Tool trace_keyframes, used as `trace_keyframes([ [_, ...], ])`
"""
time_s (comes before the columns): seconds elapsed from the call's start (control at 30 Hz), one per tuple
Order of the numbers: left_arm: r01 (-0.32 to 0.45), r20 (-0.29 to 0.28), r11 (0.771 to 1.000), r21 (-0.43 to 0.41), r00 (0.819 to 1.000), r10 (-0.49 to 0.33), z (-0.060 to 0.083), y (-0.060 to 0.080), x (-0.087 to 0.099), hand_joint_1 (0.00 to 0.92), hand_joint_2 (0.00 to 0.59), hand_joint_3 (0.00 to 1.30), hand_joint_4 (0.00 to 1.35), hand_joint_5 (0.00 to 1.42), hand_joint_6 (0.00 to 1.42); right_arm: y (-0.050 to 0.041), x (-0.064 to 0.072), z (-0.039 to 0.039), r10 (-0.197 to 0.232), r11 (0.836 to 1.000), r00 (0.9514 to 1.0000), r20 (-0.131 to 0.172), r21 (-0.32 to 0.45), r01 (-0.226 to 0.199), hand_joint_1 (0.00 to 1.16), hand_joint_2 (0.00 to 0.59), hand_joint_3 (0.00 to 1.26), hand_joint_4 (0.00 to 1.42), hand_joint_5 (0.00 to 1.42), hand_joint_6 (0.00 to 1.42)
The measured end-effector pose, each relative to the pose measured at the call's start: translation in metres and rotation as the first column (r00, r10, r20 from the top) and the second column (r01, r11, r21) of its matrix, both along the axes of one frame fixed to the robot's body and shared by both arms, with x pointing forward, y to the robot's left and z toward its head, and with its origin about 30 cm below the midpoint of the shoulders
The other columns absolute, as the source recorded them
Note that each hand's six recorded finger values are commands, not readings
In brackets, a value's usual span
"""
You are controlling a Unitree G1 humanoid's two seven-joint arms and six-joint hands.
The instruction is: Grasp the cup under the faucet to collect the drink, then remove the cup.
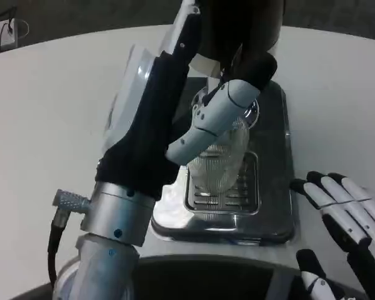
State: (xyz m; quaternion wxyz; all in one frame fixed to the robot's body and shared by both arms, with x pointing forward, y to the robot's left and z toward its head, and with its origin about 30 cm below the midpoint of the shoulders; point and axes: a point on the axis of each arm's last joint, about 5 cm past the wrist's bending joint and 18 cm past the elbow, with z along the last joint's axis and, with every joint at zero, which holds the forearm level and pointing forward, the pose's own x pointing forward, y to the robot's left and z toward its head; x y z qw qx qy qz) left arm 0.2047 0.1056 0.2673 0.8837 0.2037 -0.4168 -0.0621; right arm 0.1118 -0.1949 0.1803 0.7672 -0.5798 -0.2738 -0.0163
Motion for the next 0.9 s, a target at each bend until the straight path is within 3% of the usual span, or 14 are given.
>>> trace_keyframes([
  [0.4, 0.068, -0.084, 0.995, 0.078, 0.995, -0.062, -0.006, -0.012, 0.009, 0.000, 0.147, 0.00, 0.00, 0.00, 0.00, -0.0053, -0.001, 0.0032, -0.023, 1.000, 0.9997, 0.012, 0.003, 0.023, 0.13, 0.530, 0.13, 0.07, 0.07, 0.14],
  [0.7, 0.094, -0.096, 0.990, 0.101, 0.992, -0.084, -0.006, -0.018, 0.007, 0.000, 0.149, 0.00, 0.00, 0.00, 0.00, -0.0047, 0.000, 0.0034, -0.018, 1.000, 0.9998, 0.008, 0.003, 0.018, 0.14, 0.528, 0.13, 0.07, 0.07, 0.14],
  [0.9, 0.050, -0.087, 0.980, 0.193, 0.996, -0.033, 0.001, -0.017, 0.004, 0.000, 0.151, 0.00, 0.00, 0.00, 0.00, -0.0045, 0.000, 0.0038, -0.016, 1.000, 0.9998, 0.011, 0.004, 0.016, 0.14, 0.528, 0.13, 0.07, 0.07, 0.14],
])
